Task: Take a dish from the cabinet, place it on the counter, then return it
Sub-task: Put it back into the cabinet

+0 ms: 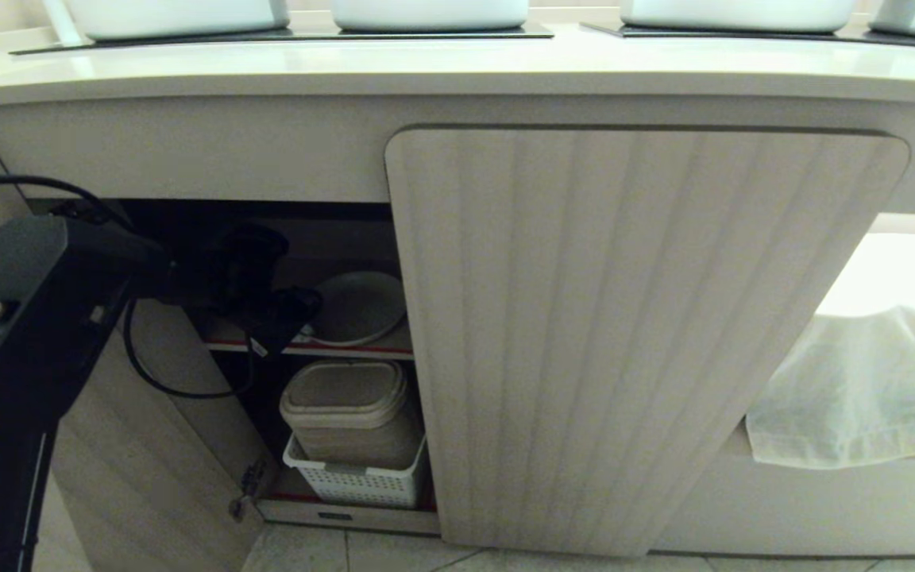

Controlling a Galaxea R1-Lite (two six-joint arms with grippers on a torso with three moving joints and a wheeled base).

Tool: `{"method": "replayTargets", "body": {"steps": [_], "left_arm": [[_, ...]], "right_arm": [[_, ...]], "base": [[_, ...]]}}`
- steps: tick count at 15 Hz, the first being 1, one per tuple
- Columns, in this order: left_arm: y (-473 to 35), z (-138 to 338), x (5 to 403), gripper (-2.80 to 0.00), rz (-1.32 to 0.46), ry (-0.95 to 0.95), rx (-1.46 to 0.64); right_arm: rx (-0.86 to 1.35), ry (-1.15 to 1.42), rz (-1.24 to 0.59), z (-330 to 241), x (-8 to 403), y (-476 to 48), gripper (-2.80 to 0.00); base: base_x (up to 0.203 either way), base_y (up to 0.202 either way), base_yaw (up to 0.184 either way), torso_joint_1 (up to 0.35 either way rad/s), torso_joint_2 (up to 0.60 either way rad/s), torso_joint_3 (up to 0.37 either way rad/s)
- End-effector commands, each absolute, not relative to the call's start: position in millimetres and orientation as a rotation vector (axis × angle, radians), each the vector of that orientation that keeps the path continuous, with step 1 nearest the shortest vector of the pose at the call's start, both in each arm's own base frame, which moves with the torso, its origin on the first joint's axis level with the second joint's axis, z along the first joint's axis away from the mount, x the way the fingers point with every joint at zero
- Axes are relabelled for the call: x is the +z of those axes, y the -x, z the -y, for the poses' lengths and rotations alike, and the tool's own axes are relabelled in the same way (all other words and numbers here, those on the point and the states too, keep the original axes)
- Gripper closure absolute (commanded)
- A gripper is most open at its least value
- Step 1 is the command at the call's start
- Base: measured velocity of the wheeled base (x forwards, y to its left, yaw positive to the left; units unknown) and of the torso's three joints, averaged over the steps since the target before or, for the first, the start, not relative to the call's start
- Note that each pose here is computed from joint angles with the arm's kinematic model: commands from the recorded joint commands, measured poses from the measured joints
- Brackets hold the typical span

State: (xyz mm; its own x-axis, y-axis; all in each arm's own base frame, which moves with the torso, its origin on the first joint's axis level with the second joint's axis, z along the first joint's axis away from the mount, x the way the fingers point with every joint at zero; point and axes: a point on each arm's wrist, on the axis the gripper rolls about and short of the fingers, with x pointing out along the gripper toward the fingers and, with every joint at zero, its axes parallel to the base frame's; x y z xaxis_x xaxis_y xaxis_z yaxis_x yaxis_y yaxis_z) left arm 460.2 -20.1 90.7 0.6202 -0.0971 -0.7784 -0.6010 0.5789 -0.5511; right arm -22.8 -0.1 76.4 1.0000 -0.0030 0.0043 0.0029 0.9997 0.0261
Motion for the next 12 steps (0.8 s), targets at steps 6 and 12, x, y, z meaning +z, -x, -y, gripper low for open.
{"method": "replayTargets", "body": {"steps": [6, 12], "left_arm": [[-484.3, 21.4, 97.2, 0.0, -0.815, 0.99, 0.356], [-487.8, 21.5, 93.1, 0.0, -0.82, 0.988, 0.363]], "right_arm": [[-0.003, -0.026, 0.005, 0.1, 76.4, 22.8, 0.0], [-0.003, -0.026, 0.005, 0.1, 76.4, 22.8, 0.0]], "base": [[0.0, 0.0, 0.0, 0.0, 0.0, 0.0], [0.0, 0.0, 0.0, 0.0, 0.0, 0.0]]}}
